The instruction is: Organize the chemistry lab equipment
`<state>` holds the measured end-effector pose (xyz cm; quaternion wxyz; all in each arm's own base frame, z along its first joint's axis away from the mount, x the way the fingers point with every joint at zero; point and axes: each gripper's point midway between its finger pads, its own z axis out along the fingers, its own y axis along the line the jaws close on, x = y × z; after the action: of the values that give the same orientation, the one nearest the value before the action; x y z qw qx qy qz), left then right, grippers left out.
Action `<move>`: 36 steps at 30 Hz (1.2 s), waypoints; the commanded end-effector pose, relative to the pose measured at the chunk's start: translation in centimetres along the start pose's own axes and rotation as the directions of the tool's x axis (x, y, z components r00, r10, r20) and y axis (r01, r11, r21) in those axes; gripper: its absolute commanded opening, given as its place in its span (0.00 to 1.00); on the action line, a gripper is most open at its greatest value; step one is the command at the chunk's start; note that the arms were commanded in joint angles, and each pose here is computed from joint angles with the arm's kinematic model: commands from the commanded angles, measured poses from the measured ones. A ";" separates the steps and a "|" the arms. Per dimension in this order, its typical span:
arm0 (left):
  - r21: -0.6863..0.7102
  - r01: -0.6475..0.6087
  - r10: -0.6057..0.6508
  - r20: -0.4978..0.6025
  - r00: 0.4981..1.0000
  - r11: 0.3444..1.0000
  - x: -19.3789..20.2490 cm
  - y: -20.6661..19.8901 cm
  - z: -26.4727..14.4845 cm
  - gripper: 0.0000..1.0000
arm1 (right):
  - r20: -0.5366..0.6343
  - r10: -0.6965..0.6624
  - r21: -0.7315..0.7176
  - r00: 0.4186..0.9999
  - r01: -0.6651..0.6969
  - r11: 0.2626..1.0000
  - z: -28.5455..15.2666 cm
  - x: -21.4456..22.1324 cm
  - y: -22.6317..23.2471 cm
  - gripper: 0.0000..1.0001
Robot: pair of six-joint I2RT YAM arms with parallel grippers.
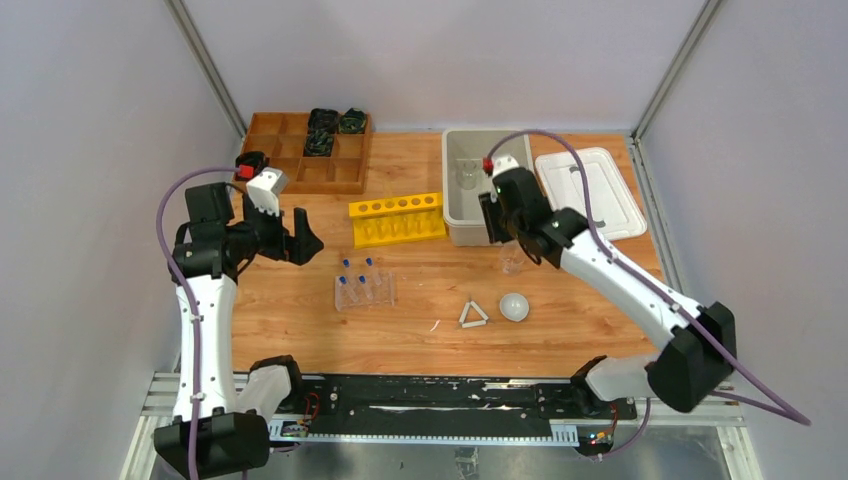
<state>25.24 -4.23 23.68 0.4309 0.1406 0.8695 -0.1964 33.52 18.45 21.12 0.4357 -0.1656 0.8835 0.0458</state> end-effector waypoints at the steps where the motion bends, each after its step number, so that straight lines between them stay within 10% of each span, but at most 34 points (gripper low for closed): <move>1: -0.003 -0.046 0.046 0.069 0.997 0.999 -1.8 -0.9 -1.3 1.00 | 0.013 0.043 -0.032 0.999 -0.043 0.999 -1.7 4.2 1.1 0.42; 36: -0.006 -0.045 0.045 0.065 0.997 0.999 -2.2 -1.3 -2.0 1.00 | -0.058 -0.136 0.163 0.989 0.144 0.976 5.9 13.8 -2.0 0.30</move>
<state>24.41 -4.55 25.75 0.4517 0.1456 0.8589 -0.1924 30.41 14.68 6.62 0.4038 -0.2065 0.8897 -0.0529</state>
